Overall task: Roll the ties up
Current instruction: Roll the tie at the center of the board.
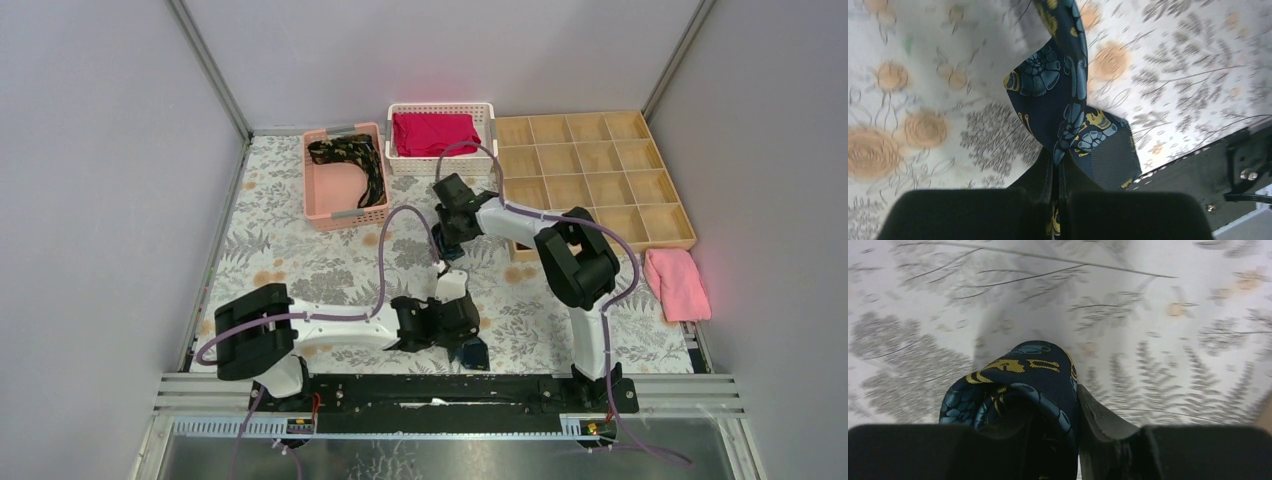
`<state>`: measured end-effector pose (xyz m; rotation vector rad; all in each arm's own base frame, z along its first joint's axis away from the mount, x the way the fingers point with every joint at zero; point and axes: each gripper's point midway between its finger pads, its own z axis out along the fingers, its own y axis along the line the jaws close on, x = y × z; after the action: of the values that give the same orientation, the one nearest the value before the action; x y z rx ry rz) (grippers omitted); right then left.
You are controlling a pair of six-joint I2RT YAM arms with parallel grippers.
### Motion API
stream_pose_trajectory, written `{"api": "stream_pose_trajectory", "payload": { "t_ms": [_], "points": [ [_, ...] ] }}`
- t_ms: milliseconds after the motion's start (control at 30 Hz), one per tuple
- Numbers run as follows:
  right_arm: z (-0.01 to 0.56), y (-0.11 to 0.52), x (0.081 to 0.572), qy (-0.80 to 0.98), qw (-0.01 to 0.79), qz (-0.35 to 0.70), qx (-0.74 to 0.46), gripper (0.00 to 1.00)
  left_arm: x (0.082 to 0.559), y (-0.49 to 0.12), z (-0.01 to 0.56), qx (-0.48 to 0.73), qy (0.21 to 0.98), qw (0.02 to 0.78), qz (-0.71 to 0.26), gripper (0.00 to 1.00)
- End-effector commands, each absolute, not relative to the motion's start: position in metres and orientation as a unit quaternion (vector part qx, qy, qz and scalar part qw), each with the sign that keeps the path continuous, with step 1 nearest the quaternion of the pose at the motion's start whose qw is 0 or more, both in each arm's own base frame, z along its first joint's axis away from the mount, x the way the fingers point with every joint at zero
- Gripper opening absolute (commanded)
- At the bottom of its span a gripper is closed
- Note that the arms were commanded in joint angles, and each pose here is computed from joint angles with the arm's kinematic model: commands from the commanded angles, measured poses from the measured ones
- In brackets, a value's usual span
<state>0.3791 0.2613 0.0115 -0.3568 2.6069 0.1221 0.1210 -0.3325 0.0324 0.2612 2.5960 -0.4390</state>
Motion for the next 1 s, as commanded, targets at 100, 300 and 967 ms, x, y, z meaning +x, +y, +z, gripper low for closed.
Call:
{"api": "stream_pose_trajectory", "payload": {
  "t_ms": [100, 300, 967],
  "points": [
    [-0.026, 0.306, 0.318, 0.966, 0.140, 0.110, -0.189, 0.34, 0.159, -0.379, 0.069, 0.162, 0.903, 0.315, -0.244, 0.35],
    [-0.021, 0.326, 0.305, 0.957, 0.119, 0.154, -0.213, 0.35, 0.169, -0.391, 0.078, 0.193, 0.882, 0.328, -0.277, 0.68],
    [-0.022, 0.379, 0.233, 0.923, 0.109, 0.151, -0.338, 0.40, 0.204, -0.243, 0.227, -0.017, 0.845, 0.487, -0.220, 0.71]
  ]
}}
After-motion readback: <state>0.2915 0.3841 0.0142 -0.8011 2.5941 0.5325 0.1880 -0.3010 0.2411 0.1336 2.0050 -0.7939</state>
